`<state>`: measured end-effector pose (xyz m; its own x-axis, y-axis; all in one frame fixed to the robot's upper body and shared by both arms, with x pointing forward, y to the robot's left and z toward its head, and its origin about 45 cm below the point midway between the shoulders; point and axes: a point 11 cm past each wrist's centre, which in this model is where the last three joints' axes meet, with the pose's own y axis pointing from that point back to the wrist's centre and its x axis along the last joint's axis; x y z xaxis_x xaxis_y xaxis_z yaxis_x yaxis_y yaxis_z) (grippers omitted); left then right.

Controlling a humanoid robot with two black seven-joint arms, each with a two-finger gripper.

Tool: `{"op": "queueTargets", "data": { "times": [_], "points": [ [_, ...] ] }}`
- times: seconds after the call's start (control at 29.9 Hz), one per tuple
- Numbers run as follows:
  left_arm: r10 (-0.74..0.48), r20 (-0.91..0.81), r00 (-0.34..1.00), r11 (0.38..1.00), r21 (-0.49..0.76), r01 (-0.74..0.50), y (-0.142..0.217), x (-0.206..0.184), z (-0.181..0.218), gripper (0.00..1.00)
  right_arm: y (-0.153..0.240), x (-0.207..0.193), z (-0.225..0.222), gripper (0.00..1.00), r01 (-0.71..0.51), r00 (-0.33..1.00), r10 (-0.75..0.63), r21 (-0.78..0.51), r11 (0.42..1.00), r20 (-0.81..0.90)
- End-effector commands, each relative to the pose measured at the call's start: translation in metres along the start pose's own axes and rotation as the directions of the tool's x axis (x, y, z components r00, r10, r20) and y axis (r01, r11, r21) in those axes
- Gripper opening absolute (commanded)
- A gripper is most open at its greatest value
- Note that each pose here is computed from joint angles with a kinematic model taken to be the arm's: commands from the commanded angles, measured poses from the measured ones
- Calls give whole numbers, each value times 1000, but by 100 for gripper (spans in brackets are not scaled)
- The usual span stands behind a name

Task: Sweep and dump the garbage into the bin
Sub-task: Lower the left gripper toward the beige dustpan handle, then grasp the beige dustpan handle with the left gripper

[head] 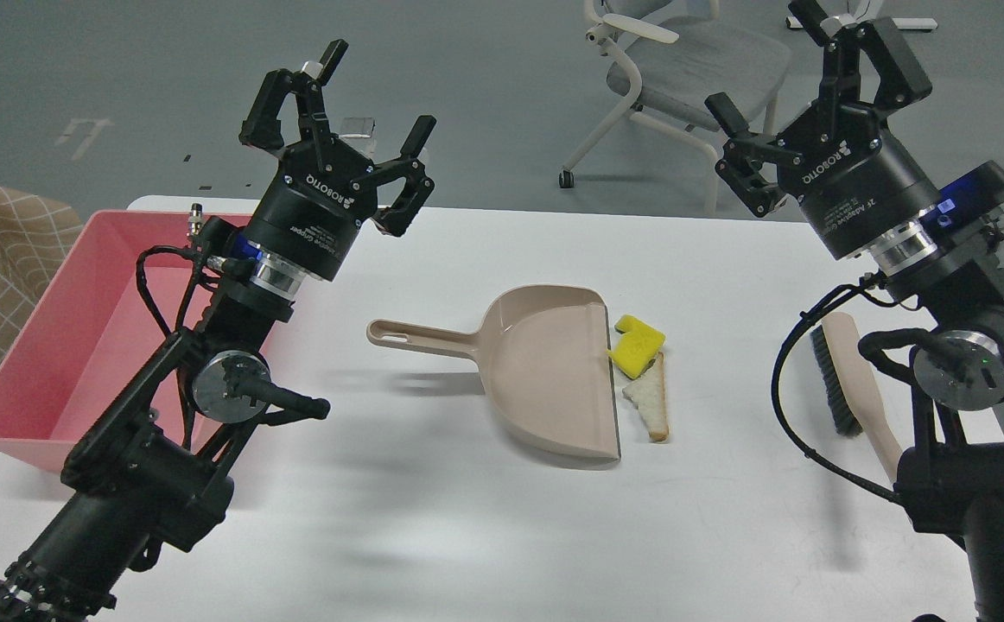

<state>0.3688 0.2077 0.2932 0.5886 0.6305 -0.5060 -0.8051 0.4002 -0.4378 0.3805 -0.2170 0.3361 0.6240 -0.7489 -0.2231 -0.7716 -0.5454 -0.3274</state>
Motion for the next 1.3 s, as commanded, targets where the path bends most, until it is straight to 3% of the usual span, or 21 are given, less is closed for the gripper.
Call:
{"op": "queueTargets", "data": {
  "times": [0.0,0.74,1.0,1.27],
  "points": [
    [6,-1,1000,1000,-10,-6,0,1,2,98,0,0,0,100,0,1000,0,0,1000,0],
    [37,43,998,998,40,-39,1,1,-9,98,0,1,1,100,-3,1000,3,-3,1000,2],
    [23,466,884,979,170,-115,18,-24,-32,98,2,3,3,100,-11,1000,11,-7,1000,6],
    [71,472,879,930,287,-230,66,-17,-51,98,4,6,5,100,-22,1000,22,-11,1000,11]
  ]
}}
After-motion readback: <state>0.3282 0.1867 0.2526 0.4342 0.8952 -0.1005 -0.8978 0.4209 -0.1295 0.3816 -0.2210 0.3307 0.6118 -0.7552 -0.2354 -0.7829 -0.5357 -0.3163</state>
